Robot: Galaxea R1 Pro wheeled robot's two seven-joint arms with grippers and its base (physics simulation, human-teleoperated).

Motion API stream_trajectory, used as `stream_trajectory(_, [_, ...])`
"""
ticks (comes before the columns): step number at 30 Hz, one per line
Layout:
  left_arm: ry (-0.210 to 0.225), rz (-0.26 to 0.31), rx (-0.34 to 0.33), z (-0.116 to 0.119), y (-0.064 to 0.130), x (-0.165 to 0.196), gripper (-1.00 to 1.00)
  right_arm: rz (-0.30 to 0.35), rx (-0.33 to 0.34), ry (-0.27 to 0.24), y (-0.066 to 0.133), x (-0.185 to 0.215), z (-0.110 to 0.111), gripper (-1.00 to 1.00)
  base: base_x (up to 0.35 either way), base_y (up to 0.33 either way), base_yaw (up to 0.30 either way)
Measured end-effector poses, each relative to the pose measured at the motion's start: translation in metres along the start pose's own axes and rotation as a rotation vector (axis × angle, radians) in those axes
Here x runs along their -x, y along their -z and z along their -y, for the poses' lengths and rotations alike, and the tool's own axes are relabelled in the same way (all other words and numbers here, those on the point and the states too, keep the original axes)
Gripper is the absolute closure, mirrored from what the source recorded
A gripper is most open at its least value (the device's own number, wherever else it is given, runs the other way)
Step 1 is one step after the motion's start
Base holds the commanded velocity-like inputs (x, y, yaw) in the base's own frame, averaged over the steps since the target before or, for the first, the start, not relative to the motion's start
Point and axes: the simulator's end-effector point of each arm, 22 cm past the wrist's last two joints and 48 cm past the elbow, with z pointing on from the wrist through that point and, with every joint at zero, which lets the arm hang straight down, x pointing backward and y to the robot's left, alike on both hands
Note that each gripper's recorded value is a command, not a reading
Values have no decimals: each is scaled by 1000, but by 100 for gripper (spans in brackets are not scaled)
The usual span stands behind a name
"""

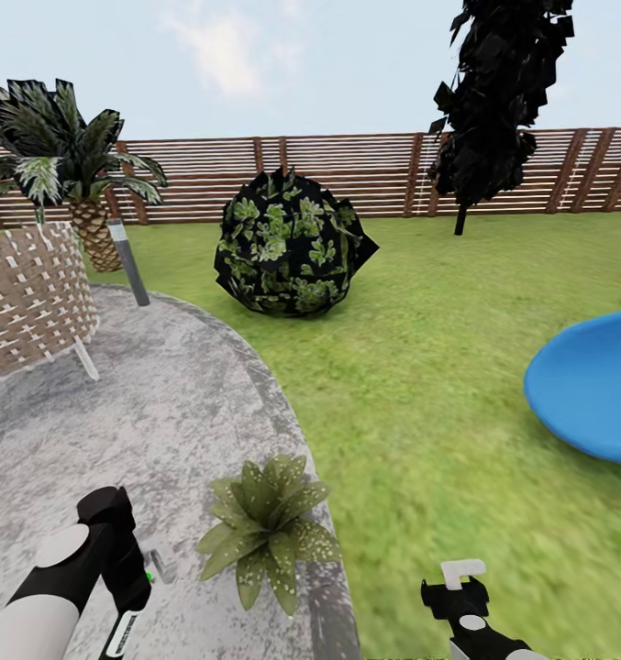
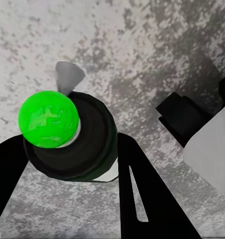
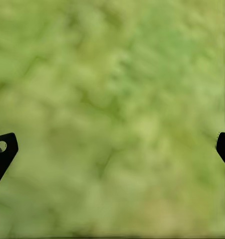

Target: Pick up the pesticide atomizer in the garden and spray insectifuge to fully cover both potted plants in the garden.

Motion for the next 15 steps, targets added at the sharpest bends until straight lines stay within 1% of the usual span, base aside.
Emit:
stream_trajectory(4, [1,0,4,-2,0,-2,100,0,0,0,0,0,0,-100,0,0,-16])
stream_trajectory(5, [-8,3,9,-2,-1,0,100,0,0,0,0,0,0,-100,0,0,-2])
stream_trajectory(7, [-53,23,3,0,-1,6,100,0,-1,1,0,0,2,-100,0,0,-1])
stream_trajectory(8, [-93,47,-10,4,0,12,100,0,-2,2,0,0,2,-100,0,0,0])
stream_trajectory(9, [-114,64,-23,7,0,16,100,0,-2,3,0,0,2,-100,0,0,0])
stream_trajectory(12, [-124,78,-40,12,0,20,100,0,-3,3,0,-1,3,-100,0,0,0])
stream_trajectory(15, [-113,77,-56,14,-3,17,100,3,2,-2,0,1,-2,-100,-48,45,0])
